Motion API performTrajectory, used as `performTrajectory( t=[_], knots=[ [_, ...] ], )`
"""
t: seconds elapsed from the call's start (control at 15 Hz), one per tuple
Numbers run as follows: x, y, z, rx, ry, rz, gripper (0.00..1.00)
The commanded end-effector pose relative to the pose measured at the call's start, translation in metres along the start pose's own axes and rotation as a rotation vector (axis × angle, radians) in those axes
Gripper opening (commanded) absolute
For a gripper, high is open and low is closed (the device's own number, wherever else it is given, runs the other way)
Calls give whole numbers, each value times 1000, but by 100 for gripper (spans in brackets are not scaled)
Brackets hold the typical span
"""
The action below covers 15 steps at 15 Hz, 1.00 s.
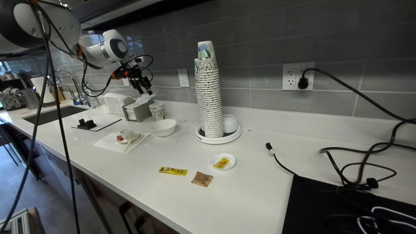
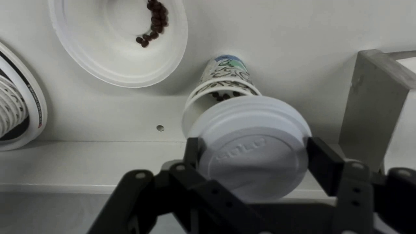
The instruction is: Remove the white lid from the paper cup and put it on the table
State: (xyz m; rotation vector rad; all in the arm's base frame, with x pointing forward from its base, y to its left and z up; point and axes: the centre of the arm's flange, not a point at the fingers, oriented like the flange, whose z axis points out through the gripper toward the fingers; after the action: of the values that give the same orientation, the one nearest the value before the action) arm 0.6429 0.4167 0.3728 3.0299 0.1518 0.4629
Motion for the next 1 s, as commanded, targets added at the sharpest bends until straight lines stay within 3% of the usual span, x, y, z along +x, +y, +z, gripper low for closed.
performTrajectory(
  t=[0.0, 0.47, 0.8, 0.93],
  knots=[
    [-9, 10, -21, -44, -9, 57, 58],
    [-48, 54, -39, -54, 40, 241, 58],
    [-96, 80, -23, -36, 47, 349, 58],
    [-119, 92, -27, -63, 71, 419, 58]
  ],
)
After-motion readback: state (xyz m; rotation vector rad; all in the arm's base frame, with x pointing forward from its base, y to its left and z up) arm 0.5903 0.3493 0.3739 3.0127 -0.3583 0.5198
